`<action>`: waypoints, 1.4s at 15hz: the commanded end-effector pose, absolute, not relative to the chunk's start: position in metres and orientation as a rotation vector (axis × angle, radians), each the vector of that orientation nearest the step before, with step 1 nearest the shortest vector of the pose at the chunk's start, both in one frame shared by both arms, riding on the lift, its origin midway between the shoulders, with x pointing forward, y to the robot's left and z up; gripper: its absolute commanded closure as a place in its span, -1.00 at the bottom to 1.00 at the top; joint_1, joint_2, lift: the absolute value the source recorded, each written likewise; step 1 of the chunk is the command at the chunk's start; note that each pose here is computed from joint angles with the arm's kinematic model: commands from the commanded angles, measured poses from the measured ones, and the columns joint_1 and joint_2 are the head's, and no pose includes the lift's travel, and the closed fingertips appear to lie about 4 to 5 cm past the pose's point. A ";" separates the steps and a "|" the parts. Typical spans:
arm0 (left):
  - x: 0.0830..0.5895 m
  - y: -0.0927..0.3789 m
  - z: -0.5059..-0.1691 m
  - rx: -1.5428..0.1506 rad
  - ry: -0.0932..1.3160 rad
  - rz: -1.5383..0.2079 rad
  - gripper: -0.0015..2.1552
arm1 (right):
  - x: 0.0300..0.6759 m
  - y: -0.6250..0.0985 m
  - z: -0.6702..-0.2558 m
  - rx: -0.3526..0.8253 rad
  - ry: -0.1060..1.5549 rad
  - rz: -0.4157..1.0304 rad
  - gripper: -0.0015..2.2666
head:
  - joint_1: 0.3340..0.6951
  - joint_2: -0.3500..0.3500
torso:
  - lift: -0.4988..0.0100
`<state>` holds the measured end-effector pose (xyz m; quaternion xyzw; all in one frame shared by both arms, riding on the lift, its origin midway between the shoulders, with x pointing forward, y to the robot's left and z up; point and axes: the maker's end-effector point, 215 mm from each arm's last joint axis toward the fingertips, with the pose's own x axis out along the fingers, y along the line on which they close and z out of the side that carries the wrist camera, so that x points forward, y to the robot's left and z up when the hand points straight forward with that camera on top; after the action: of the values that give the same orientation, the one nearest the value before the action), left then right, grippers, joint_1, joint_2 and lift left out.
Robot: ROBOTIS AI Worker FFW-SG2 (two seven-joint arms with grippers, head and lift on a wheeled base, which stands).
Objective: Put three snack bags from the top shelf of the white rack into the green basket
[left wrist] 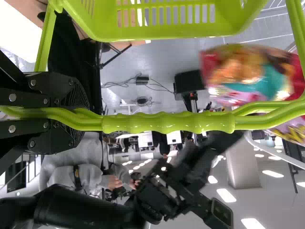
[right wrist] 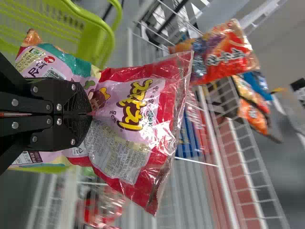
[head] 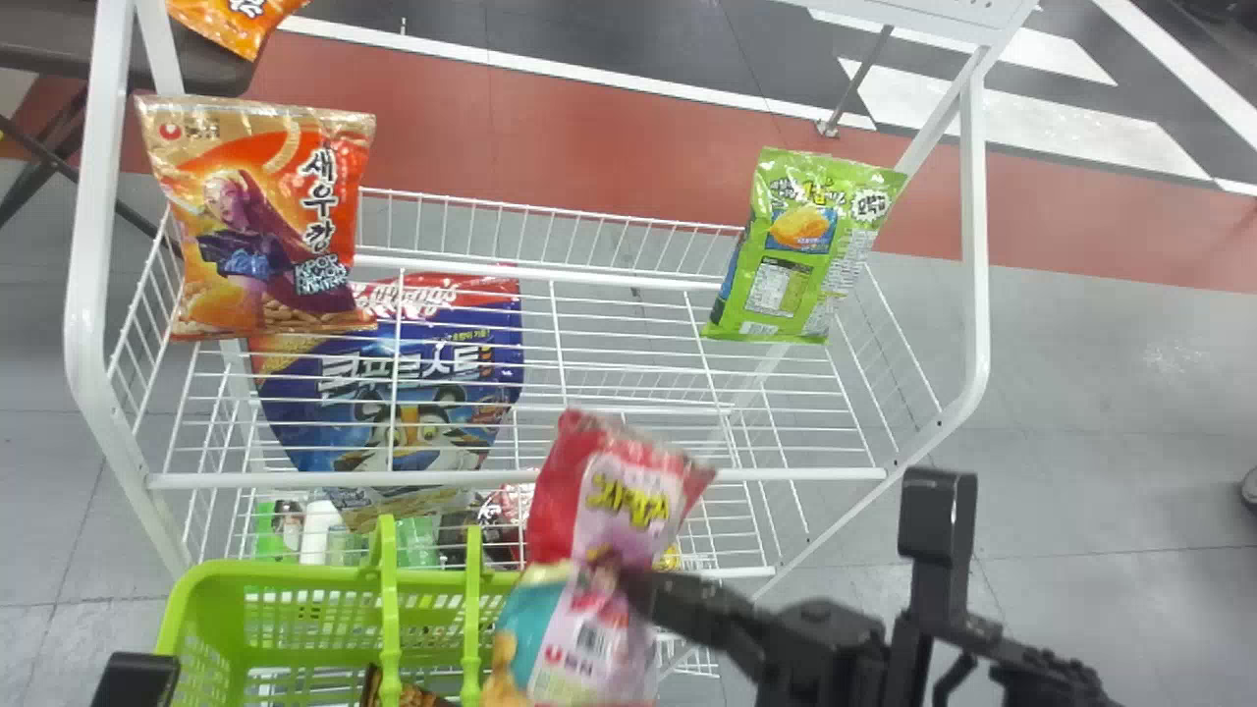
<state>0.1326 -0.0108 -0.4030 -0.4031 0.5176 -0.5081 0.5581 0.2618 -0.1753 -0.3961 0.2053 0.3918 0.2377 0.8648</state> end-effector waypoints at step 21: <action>0.124 -0.019 -0.405 -0.925 1.246 -1.209 0.99 | 0.201 -0.138 -0.485 0.410 1.071 0.544 -0.96 | 1.00 -1.00 | 0.96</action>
<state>0.1252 -0.0200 -0.4043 -0.3900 0.5246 -0.5131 0.5562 0.1880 -0.1262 -0.4907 0.1941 0.5173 0.2645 0.7904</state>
